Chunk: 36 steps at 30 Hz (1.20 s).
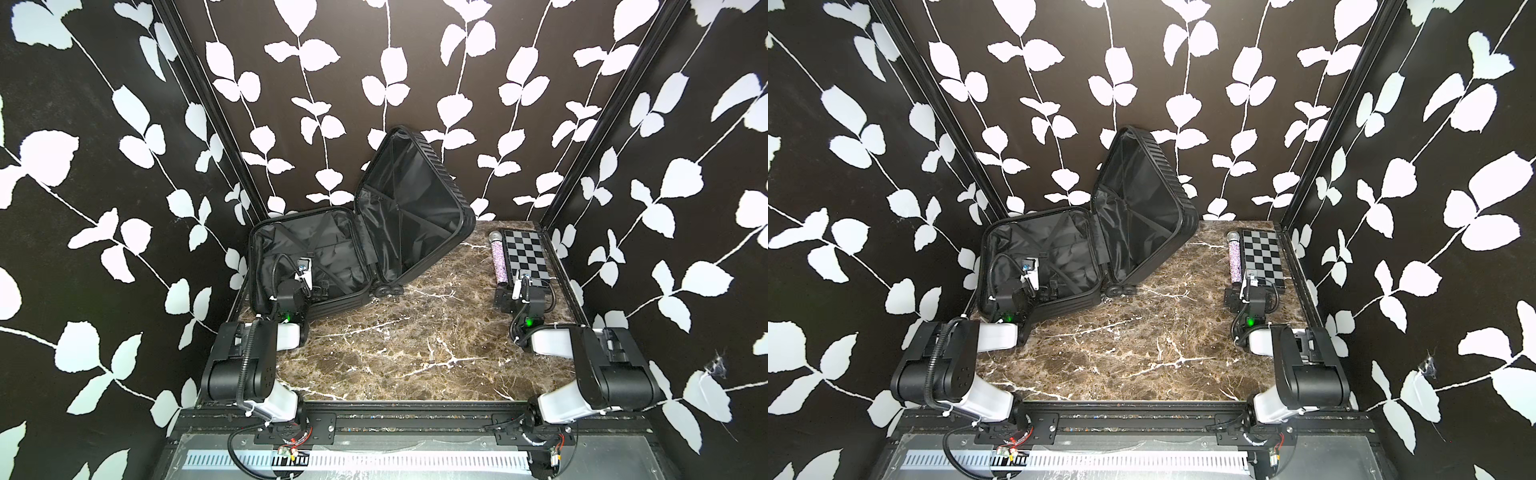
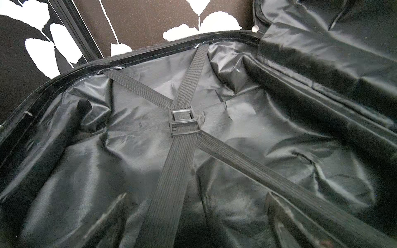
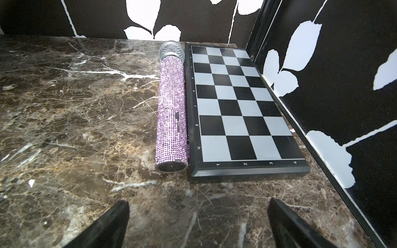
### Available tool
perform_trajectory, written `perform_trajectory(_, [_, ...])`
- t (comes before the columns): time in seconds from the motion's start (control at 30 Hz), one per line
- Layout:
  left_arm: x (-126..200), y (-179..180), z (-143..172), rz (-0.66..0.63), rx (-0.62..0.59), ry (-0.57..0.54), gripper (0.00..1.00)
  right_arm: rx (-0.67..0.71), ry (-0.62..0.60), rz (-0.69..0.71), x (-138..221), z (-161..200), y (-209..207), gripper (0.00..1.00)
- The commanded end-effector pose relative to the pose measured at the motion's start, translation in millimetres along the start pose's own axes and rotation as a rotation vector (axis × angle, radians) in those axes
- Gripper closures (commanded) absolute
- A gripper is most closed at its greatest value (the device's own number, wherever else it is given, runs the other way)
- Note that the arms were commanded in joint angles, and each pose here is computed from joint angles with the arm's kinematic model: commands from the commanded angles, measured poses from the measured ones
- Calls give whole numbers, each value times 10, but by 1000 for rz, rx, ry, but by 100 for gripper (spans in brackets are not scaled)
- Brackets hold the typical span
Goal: Close the suitcase zippers
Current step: Close the suitcase at the center of the board.
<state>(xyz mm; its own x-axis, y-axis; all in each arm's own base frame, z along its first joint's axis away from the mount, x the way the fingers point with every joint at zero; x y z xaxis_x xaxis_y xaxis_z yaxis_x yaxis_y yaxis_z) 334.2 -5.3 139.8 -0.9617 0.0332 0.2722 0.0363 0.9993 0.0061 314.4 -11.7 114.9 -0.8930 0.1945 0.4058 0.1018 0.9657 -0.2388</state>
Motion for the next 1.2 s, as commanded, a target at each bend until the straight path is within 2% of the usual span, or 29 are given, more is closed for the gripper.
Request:
perform_trajectory(0.0, [10, -30, 184, 13, -3, 80, 0, 0, -42, 12, -17, -109, -4, 1])
perform_trajectory(0.17, [22, -24, 168, 9, -2, 69, 1, -1, -43, 15, -10, -103, -10, 1])
perform_trajectory(0.2, [25, -14, 143, -4, 1, 63, 0, -17, -58, 51, -11, -160, -48, 1])
perform_trajectory(0.3, [97, 32, 70, -56, 23, 77, 0, -59, 61, 196, 60, -316, -234, 1])
perform_trajectory(0.5, [265, 104, -211, -136, 71, 101, 1, -123, 51, 247, 280, -535, -365, 1])
perform_trajectory(0.57, [328, 128, -340, -164, 97, 108, 0, -115, 64, 196, 348, -657, -360, 1])
perform_trajectory(0.67, [411, 157, -545, -199, 135, 132, 1, -103, 20, 90, 484, -904, -334, 1])
perform_trajectory(0.83, [565, 250, -796, -244, 197, 184, 1, -120, -76, -115, 839, -1594, -327, 2])
perform_trajectory(1.0, [720, 687, -823, -300, 419, 212, 3, -137, -217, -373, 1292, -2337, -207, 1])
perform_trajectory(1.17, [798, 911, -781, -359, 486, 279, 7, -99, -362, -608, 1773, -2920, 76, 2])
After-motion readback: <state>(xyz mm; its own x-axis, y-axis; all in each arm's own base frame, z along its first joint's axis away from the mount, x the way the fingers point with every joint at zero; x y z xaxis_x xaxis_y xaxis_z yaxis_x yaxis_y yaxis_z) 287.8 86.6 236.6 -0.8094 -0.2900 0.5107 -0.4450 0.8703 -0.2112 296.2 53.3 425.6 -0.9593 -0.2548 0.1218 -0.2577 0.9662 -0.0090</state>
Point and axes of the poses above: each gripper's point midway between its finger pads, its own x axis back along the fingers, its own y axis along the line the jaws close on, z = x × y, the point moved 8 cm from there along x, back along the fingers, and after that the axes turned 7 degrees about x, right-handed, at the moved point
